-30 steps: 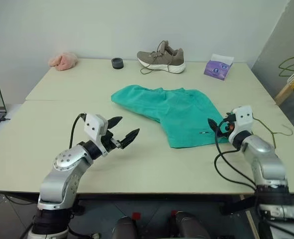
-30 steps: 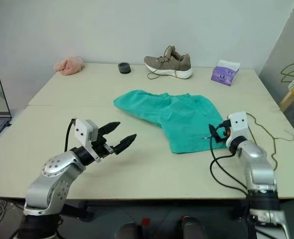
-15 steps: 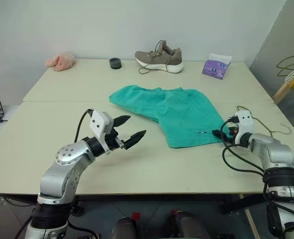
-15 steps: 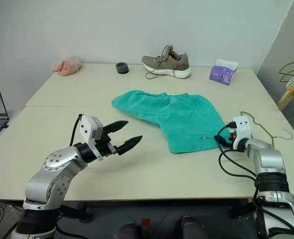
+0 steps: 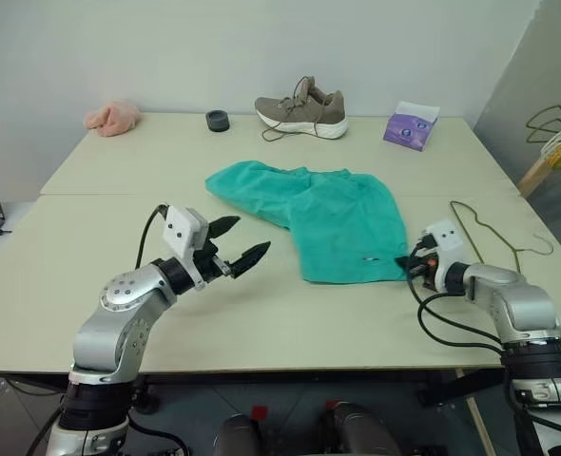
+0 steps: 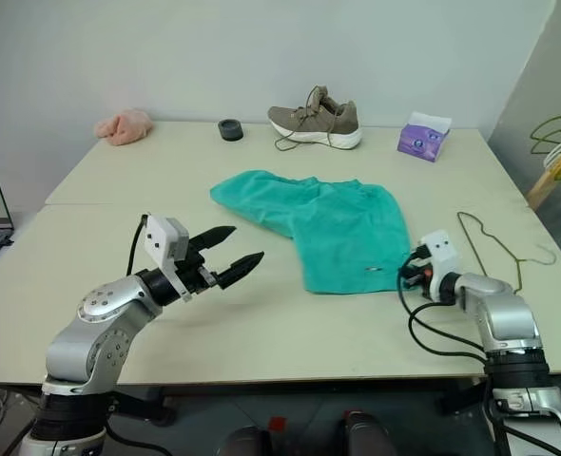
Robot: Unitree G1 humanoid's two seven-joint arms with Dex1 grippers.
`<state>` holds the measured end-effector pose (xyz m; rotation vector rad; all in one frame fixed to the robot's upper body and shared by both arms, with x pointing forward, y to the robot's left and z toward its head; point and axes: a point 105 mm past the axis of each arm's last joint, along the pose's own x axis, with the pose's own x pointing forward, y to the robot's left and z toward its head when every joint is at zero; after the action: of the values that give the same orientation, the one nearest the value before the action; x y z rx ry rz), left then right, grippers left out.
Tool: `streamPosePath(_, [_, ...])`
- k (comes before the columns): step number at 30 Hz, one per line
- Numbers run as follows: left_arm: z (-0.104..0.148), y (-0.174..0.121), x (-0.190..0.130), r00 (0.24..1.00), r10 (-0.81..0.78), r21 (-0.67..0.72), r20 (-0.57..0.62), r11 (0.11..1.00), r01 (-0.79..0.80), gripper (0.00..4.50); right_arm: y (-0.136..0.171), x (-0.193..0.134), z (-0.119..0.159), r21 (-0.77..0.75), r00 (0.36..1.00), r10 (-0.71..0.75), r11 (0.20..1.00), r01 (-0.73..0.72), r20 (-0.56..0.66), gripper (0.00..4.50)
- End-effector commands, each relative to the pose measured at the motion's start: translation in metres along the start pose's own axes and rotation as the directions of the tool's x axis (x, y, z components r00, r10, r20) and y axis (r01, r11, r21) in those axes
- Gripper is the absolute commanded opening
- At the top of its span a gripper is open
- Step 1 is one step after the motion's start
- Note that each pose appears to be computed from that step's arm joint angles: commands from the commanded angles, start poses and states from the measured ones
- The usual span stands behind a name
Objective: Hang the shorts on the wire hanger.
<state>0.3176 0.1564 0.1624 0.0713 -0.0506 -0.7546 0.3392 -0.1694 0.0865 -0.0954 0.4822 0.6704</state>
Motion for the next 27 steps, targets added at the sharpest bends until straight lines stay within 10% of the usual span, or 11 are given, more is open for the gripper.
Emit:
streamPosePath(1, [0.019, 0.008, -0.001, 0.999, 0.009, 0.014, 0.051, 1.0, -0.01, 4.5, 0.06, 0.01, 0.022, -0.104, 0.972, 0.232, 0.968, -0.228, 0.034, 0.03])
streamPosePath(11, [0.028, 0.014, 0.003, 0.999, -0.011, 0.022, 0.039, 1.0, 0.01, 4.5, 0.192, 0.062, 0.036, -0.246, 0.858, 0.512, 0.838, -0.488, 0.042, 0.03])
streamPosePath(18, [0.014, 0.002, 0.003, 0.998, -0.062, 0.013, -0.027, 0.998, 0.063, 4.5, 0.185, 0.055, 0.052, -0.453, 0.87, 0.484, 0.798, -0.397, 0.091, 0.23])
streamPosePath(27, [0.004, -0.015, 0.008, 0.989, -0.13, 0.01, -0.068, 0.991, 0.131, 4.5, 0.191, 0.007, 0.052, -0.501, 0.756, 0.655, 0.653, -0.568, -0.002, 2.9])
